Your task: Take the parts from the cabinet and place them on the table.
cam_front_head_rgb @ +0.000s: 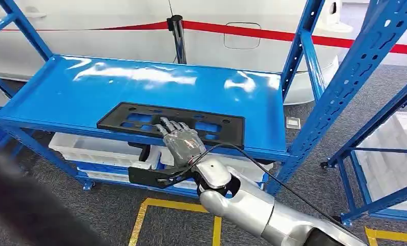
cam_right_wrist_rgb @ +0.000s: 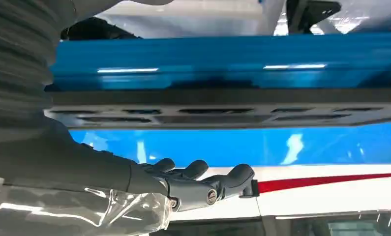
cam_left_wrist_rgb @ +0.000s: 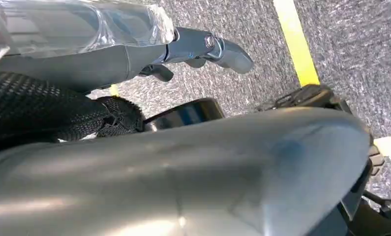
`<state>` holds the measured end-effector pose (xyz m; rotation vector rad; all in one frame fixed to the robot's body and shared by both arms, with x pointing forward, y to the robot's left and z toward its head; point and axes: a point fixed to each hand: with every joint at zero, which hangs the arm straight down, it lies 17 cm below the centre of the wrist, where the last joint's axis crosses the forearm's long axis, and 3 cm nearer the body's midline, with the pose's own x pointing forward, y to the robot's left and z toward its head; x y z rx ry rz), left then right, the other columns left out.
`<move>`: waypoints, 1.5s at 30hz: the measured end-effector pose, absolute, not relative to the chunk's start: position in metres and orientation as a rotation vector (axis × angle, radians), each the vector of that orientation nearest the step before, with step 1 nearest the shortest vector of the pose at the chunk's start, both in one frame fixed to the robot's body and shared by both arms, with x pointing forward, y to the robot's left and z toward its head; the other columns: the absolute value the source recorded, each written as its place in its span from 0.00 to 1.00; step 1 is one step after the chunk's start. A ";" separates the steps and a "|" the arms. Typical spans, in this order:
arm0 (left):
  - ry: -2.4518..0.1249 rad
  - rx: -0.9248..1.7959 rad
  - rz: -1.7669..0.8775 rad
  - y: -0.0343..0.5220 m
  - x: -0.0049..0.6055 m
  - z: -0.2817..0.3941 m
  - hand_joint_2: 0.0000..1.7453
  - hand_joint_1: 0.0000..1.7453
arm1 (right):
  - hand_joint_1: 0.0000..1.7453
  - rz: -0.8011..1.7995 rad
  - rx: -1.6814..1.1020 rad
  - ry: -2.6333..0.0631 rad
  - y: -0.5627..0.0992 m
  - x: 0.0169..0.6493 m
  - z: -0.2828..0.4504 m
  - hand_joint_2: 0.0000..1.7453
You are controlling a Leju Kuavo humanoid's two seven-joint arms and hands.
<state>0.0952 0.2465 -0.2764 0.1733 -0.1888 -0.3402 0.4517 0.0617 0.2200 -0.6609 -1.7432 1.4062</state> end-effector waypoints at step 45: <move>-0.192 0.172 -0.344 0.248 0.095 -0.277 0.00 0.00 | 0.00 1.483 -0.586 -1.733 0.076 0.436 0.211 1.00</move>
